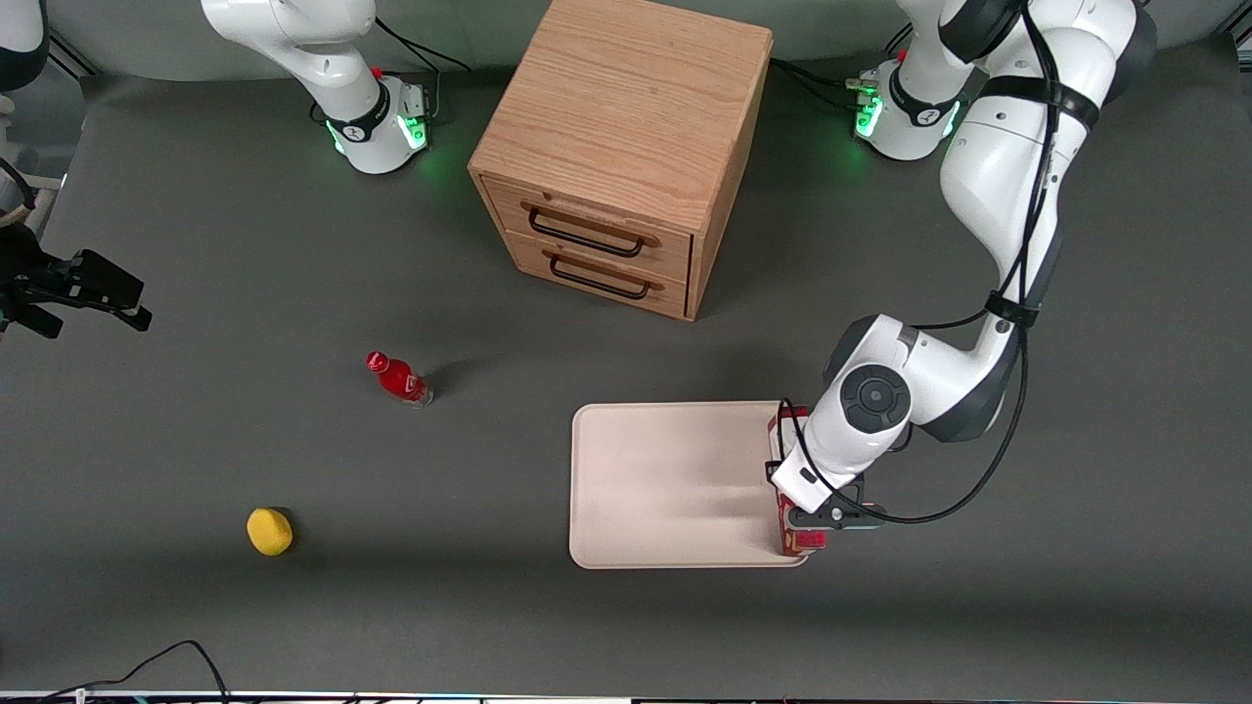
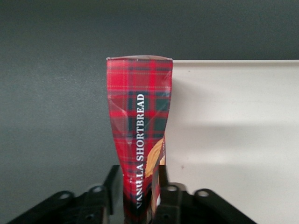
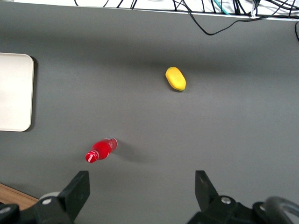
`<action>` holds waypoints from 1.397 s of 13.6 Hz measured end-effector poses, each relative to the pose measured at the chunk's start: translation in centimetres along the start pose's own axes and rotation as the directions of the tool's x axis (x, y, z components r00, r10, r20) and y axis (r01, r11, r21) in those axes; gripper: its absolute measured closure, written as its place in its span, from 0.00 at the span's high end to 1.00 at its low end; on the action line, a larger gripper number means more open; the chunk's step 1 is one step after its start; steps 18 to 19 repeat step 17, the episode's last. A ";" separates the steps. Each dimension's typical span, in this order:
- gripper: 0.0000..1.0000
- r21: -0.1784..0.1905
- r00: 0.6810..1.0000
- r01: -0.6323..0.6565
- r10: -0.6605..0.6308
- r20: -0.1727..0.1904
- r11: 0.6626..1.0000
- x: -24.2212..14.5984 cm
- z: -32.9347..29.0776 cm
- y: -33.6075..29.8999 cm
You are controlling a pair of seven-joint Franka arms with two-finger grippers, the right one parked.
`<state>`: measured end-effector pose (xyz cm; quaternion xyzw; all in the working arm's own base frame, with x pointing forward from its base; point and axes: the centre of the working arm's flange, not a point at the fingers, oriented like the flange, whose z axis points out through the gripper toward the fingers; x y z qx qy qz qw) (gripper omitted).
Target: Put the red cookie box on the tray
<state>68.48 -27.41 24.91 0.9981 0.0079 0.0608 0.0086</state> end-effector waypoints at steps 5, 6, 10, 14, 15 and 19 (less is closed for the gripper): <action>1.00 0.064 0.986 0.001 -0.011 0.164 0.998 -0.3 -9.4 -2.8; 1.00 0.067 0.977 -0.028 0.013 0.214 0.997 -0.5 -14.4 -5.1; 1.00 0.061 0.944 -0.132 0.106 0.312 0.989 -4.5 -33.1 -19.9; 1.00 0.034 0.944 -0.122 0.106 0.312 0.992 -11.4 -39.0 -27.0; 1.00 0.028 0.945 -0.118 0.103 0.310 0.993 -13.1 -39.5 -27.6; 1.00 0.022 0.948 -0.121 0.109 0.298 0.992 -14.7 -40.6 -27.6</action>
